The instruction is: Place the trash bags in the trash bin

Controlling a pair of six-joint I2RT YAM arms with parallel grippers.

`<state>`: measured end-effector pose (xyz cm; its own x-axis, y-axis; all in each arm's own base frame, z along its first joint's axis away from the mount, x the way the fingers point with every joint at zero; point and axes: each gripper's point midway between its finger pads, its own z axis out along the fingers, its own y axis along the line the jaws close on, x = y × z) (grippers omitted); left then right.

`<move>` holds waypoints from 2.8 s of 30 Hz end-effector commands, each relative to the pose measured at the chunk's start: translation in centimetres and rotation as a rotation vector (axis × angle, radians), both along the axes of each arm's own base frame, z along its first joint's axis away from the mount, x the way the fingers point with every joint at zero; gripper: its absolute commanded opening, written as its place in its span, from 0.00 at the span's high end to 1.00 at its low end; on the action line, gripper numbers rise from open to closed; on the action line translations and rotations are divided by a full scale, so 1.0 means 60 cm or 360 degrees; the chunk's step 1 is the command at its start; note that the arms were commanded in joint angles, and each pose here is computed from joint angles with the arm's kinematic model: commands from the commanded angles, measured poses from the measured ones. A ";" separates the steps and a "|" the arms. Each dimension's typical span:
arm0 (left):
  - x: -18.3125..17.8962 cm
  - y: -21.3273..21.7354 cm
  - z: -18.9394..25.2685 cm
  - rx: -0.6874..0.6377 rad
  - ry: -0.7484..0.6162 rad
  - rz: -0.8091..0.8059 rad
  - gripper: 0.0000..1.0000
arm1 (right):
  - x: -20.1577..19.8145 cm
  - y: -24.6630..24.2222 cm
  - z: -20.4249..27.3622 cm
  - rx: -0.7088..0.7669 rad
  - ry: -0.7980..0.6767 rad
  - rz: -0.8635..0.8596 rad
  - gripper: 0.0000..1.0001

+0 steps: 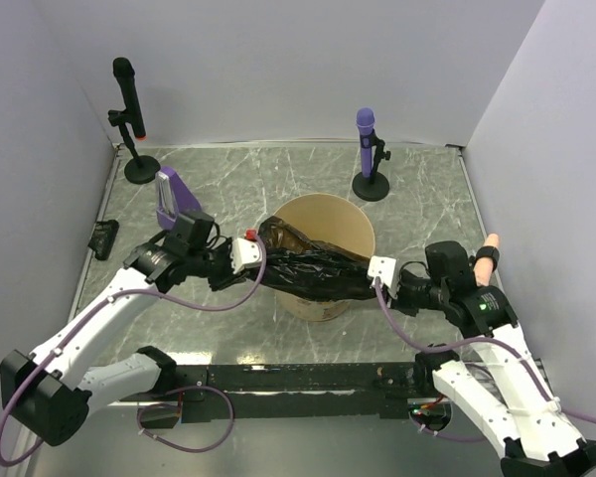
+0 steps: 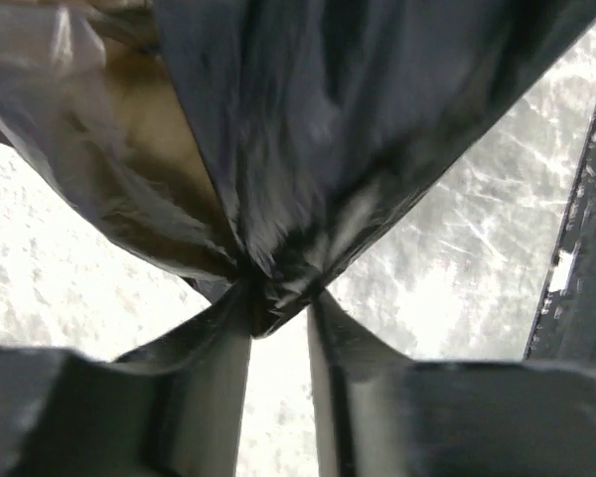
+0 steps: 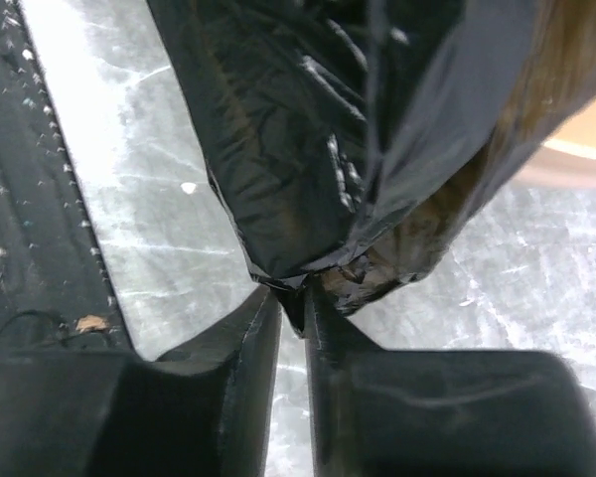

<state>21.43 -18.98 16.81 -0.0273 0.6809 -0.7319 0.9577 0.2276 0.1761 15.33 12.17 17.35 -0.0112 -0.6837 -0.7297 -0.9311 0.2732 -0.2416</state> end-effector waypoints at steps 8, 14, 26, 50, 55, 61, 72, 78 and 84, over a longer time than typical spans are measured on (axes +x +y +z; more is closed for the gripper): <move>-0.044 0.037 0.217 -0.0137 -0.0201 0.0010 0.40 | -0.058 -0.004 0.186 0.0258 0.0030 -0.0214 0.57; 0.045 -0.014 0.258 -0.0271 -0.0284 0.0005 0.41 | 0.005 0.061 0.286 0.0551 0.0024 -0.0149 0.56; 0.095 -0.091 0.250 -0.0284 -0.0265 -0.0454 0.43 | 0.072 0.140 0.291 0.0624 0.0208 0.0147 0.52; 0.077 -0.177 0.165 -0.0104 -0.0086 -0.0872 0.81 | 0.068 0.143 0.177 0.0372 0.0455 0.0124 0.72; 0.118 -0.182 0.206 -0.0196 -0.0187 -0.0680 0.99 | 0.095 0.142 0.207 0.0471 0.0459 0.0042 0.69; 0.140 -0.181 0.252 -0.0313 -0.0291 -0.0570 0.99 | 0.088 0.162 0.224 0.0578 0.0549 0.0112 0.53; 0.148 -0.185 0.263 -0.0363 -0.0311 -0.0511 0.99 | 0.128 0.179 0.260 0.0740 0.0667 0.0040 0.48; 0.158 -0.187 0.264 -0.0367 -0.0323 -0.0475 0.99 | 0.137 0.182 0.249 0.0734 0.0703 0.0027 0.49; 0.175 -0.190 0.267 -0.0390 -0.0314 -0.0386 0.99 | 0.138 0.178 0.239 0.0714 0.0703 0.0005 0.61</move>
